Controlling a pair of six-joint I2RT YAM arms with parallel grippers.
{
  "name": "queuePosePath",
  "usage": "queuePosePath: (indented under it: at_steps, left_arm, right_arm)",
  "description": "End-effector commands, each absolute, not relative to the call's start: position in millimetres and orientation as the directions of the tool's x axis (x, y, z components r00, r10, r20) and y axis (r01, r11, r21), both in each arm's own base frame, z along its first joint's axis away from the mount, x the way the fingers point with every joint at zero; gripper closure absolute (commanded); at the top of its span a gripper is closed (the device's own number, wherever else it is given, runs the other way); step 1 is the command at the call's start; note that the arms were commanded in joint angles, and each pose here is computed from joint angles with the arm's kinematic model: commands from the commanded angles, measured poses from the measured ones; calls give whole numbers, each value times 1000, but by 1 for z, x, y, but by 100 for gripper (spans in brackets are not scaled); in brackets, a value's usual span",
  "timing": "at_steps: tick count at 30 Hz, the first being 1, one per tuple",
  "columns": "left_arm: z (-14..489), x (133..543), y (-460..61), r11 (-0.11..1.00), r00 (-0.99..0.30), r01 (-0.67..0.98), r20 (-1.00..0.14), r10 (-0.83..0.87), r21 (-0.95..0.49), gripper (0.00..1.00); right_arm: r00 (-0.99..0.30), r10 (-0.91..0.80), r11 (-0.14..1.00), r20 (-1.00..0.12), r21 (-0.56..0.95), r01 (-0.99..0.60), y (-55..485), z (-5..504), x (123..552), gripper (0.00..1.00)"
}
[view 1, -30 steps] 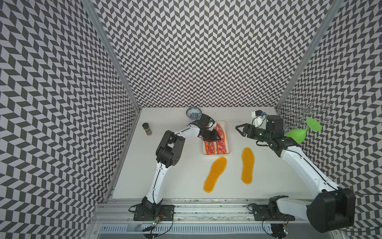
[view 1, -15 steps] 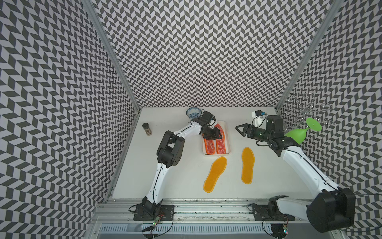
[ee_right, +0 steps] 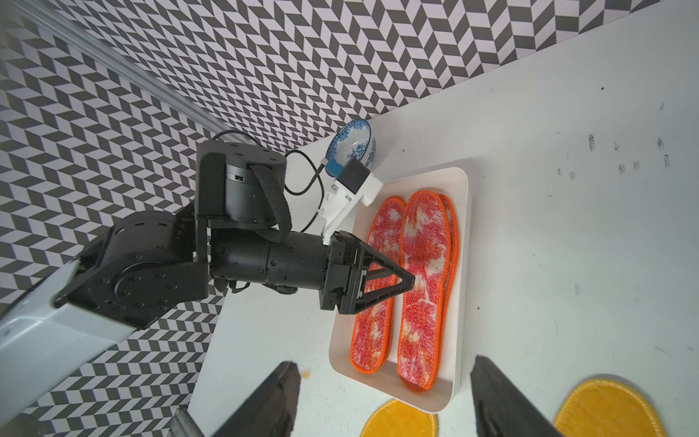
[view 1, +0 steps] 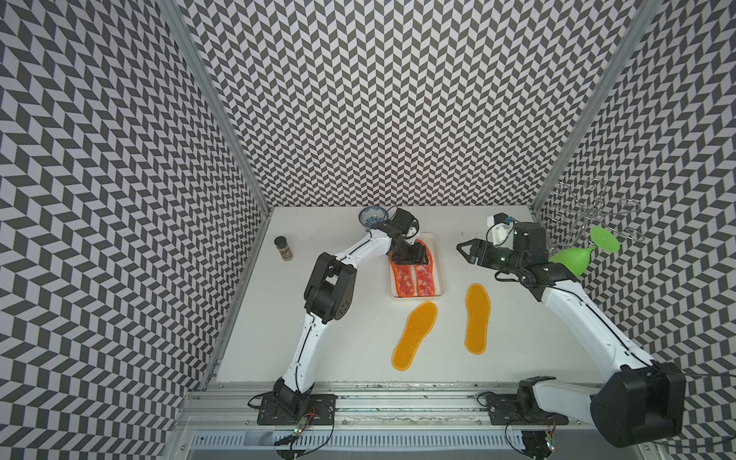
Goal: Put the insoles into the storage box
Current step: Place the insole in the storage box.
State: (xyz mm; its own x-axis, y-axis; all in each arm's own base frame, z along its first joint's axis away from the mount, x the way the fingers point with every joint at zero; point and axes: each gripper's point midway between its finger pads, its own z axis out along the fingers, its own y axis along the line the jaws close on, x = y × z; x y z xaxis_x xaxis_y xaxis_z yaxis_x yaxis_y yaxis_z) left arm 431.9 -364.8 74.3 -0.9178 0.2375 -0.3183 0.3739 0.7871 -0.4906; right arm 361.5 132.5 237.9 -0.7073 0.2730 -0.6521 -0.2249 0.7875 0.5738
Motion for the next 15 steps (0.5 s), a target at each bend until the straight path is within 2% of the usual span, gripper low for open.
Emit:
queuePosePath:
  at_steps: [1, 7, 12, 15]
  left_arm:
    - [127, 429, -361, 781, -872, 443, -414, 261, -440, 35]
    - [176, 401, -340, 777, -803, 515, -520, 290, -363, 35]
    - [188, 371, -309, 800, -787, 517, -537, 304, -305, 33]
    - [196, 358, -290, 818, -772, 513, -557, 306, -261, 27]
  right_arm:
    - [-671, 264, 809, -693, 538, -237, 125, 254, 363, 26]
    - [-710, 247, 824, -660, 529, -204, 122, 241, 354, 25]
    - [-742, 248, 821, -622, 542, -179, 122, 231, 342, 23]
    - [-762, 260, 816, -592, 557, -154, 124, 225, 333, 23]
